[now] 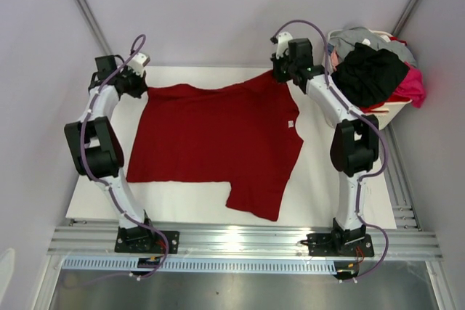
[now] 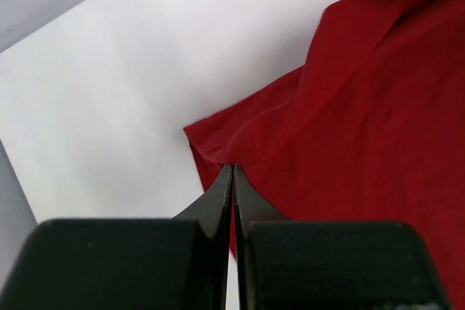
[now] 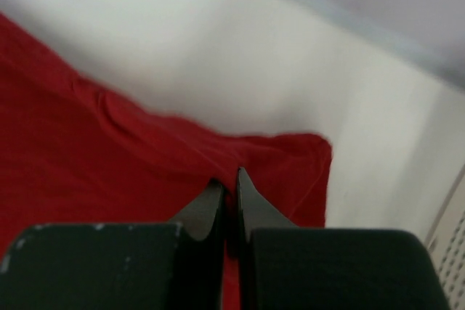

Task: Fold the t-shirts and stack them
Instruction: Fold the flattened tshirt in 1/3 of the way

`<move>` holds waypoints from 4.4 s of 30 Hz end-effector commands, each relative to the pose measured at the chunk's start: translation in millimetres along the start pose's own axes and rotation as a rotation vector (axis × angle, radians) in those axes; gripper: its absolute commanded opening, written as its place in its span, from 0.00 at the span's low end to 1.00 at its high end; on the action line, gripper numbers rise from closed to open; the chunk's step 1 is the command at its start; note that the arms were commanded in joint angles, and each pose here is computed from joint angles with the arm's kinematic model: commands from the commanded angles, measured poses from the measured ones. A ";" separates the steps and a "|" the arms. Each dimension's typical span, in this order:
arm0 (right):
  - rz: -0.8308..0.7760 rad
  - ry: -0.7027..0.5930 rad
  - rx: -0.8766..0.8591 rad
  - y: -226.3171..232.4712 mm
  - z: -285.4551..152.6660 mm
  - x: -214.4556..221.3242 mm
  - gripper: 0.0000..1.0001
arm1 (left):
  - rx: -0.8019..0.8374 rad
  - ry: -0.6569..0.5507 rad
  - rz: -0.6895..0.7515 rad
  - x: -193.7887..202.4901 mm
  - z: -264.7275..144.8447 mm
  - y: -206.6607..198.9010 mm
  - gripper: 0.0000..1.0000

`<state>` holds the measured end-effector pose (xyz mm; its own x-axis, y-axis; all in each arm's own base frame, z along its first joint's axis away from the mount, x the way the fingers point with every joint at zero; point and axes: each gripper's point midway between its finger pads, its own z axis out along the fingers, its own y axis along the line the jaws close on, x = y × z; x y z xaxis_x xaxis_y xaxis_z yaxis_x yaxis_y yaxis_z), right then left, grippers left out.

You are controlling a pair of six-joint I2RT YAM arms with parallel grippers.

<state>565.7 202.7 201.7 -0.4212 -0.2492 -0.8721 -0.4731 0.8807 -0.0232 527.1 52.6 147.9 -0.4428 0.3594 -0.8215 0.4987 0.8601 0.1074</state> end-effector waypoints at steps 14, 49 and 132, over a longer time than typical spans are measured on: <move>0.043 0.247 -0.044 19.9 -48.7 93.7 0.00 | 0.016 -0.103 0.190 18.5 -47.8 21.8 0.00; 0.184 0.235 -0.185 41.3 -118.3 40.3 0.99 | -0.193 -0.297 -0.151 -29.4 -118.4 42.7 0.99; 0.733 0.325 0.137 48.3 -81.6 173.2 0.58 | -0.392 0.306 -1.046 123.1 -17.5 -19.2 0.52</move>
<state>402.4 168.0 70.3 -0.8319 0.2950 -0.4701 0.0950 0.9102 0.4030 444.1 82.8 49.5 -0.6787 -0.6031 -0.4191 -0.4660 0.7947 -0.3889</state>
